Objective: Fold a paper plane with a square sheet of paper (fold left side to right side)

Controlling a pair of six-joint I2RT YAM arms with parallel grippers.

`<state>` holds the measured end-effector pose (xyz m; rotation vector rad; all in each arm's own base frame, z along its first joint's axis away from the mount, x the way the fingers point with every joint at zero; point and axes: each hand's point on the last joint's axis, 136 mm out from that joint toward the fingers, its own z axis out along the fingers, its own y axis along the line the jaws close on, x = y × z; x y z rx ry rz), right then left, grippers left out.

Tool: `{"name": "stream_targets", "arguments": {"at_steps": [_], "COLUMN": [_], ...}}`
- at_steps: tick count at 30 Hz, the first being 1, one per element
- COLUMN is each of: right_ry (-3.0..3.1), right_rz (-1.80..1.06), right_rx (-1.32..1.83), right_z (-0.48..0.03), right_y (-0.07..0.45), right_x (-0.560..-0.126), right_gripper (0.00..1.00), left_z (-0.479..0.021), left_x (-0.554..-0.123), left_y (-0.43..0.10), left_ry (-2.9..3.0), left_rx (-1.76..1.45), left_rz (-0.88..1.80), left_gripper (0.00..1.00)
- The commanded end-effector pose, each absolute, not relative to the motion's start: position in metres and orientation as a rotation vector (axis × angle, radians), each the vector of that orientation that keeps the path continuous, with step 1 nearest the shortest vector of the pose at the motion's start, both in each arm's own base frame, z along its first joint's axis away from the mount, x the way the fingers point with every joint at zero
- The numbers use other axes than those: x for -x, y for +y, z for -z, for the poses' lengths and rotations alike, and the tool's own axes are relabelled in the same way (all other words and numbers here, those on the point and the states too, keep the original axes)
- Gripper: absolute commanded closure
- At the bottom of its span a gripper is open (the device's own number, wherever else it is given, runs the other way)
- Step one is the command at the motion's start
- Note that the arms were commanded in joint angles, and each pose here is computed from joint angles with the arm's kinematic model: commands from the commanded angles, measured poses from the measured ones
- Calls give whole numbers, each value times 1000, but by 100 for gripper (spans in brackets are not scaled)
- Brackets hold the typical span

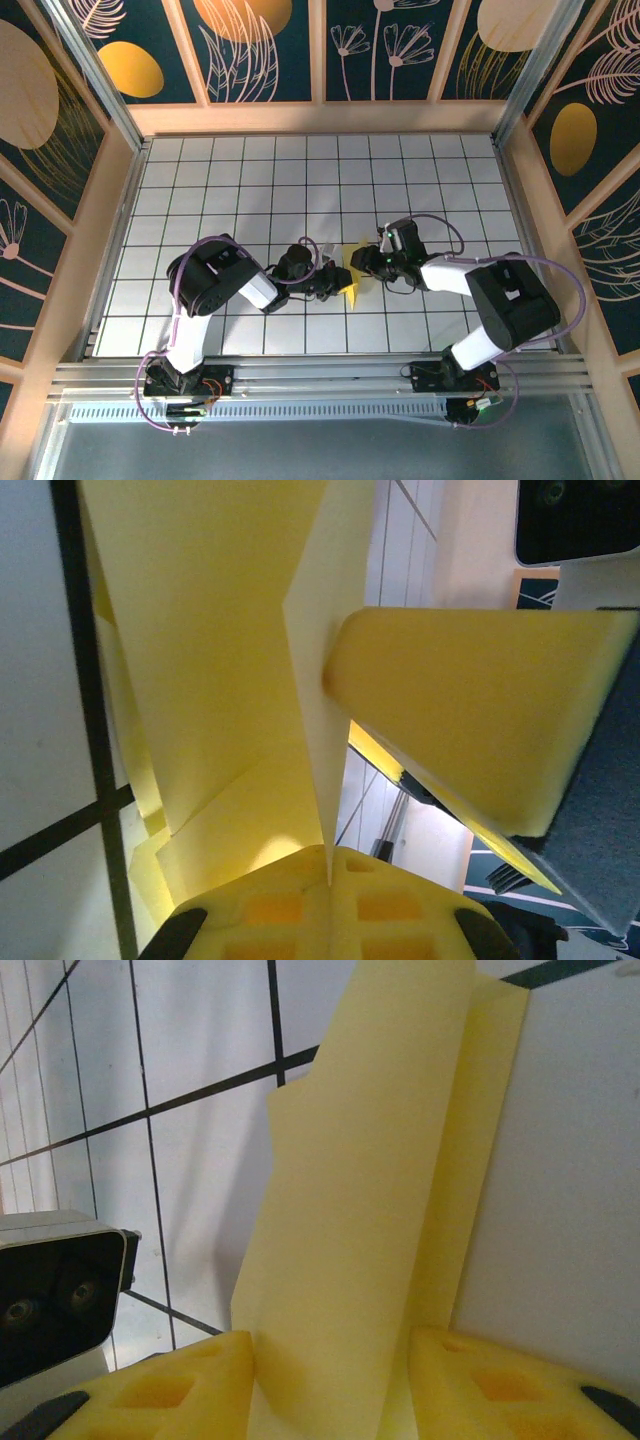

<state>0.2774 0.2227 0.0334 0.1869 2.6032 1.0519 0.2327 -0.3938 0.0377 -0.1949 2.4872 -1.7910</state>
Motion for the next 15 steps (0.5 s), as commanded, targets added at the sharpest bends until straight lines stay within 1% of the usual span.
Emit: {"name": "stream_targets", "arguments": {"at_steps": [1, 7, 15], "right_ry": [2620, 2672, 2687], "right_rz": [-1012, -969, -961], "right_rx": [-185, -201, -195], "right_z": [-29, -14, -10], "right_y": [225, 222, 223], "right_x": [-281, -276, -275], "right_gripper": [57, 57, 58], "left_z": [-37, -35, -40], "left_x": [-234, -232, -239], "left_y": [-392, -387, -375], "left_ry": [2465, 2464, 2457], "left_rx": [204, 211, 216], "left_rz": [1820, 1806, 1743], "left_gripper": [94, 84, 73]}}
